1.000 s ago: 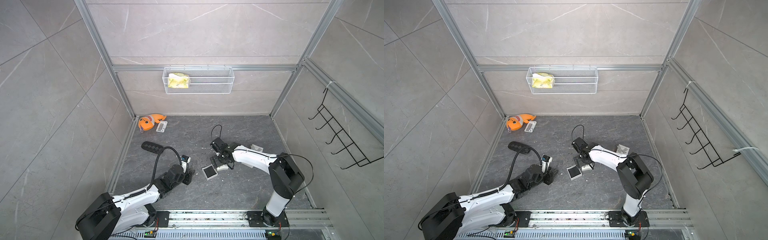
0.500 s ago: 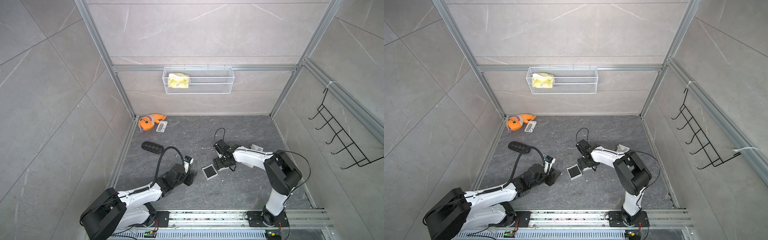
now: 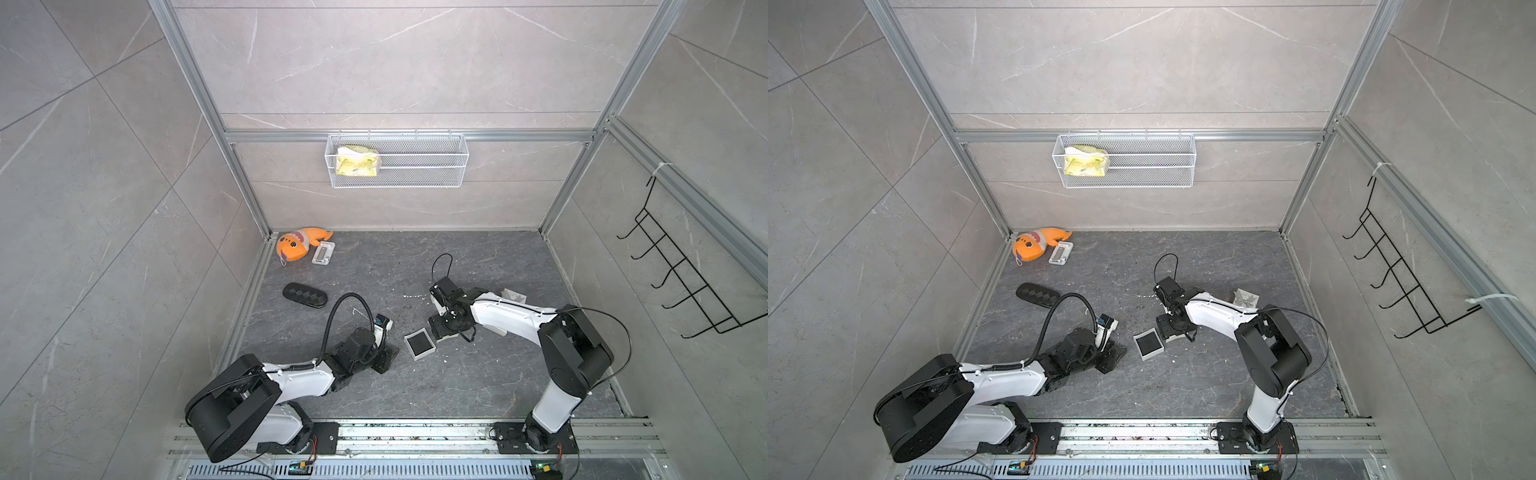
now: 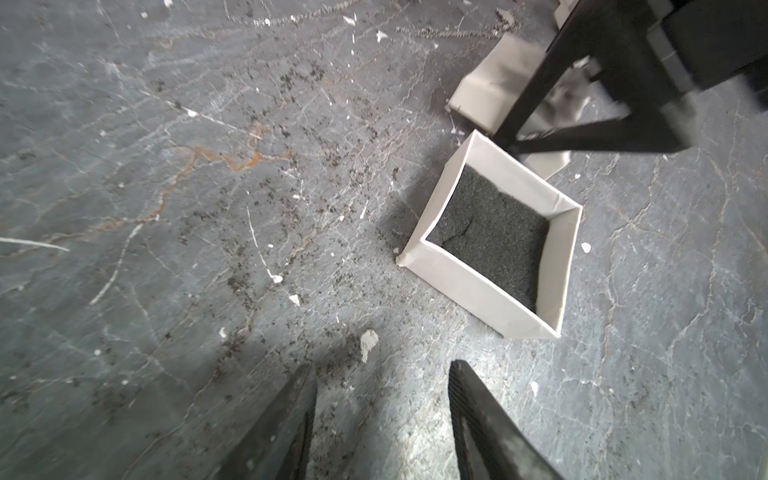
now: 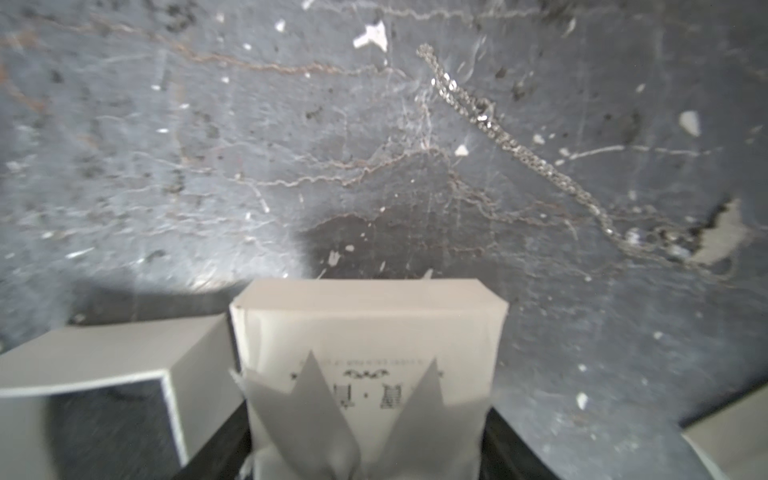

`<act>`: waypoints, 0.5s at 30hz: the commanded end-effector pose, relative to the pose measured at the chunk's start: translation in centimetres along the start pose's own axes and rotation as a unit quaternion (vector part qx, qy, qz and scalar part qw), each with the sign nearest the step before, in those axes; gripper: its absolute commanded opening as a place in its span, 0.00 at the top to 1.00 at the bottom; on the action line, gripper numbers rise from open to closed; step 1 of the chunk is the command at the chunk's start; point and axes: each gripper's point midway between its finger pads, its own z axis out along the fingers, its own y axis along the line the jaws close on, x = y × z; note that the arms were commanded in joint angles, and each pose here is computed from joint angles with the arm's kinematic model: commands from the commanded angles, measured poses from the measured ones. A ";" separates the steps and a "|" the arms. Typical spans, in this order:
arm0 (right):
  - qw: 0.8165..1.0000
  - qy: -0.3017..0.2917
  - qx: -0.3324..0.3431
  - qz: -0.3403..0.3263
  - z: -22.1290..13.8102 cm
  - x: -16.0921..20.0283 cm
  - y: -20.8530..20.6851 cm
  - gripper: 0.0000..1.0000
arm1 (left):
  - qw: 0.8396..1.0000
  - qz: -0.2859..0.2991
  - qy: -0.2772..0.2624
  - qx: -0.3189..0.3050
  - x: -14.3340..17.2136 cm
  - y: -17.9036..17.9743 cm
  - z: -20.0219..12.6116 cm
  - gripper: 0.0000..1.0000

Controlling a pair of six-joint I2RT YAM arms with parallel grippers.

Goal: Take the necklace out of the lift-off lid jewelry box
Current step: Pick up the lid from the center of the board.

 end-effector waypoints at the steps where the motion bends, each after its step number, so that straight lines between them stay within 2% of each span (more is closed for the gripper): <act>1: 1.000 0.014 -0.008 -0.015 -1.7 0.8 0.0 0.34 | 0.999 0.019 -0.032 0.026 -2.3 -1.3 0.5 0.46; 4: 0.999 0.009 -0.038 -0.018 -2.7 0.7 0.9 0.34 | 0.999 0.020 -0.031 0.035 -2.4 -1.6 1.0 0.46; 11: 0.984 -0.002 -0.177 -0.021 -4.3 0.5 5.6 0.34 | 0.998 0.023 -0.031 0.048 -2.8 -2.0 2.4 0.47; 15: 0.981 0.003 -0.195 -0.013 -3.4 0.5 6.3 0.34 | 0.998 0.021 -0.030 0.051 -3.0 -2.1 3.1 0.47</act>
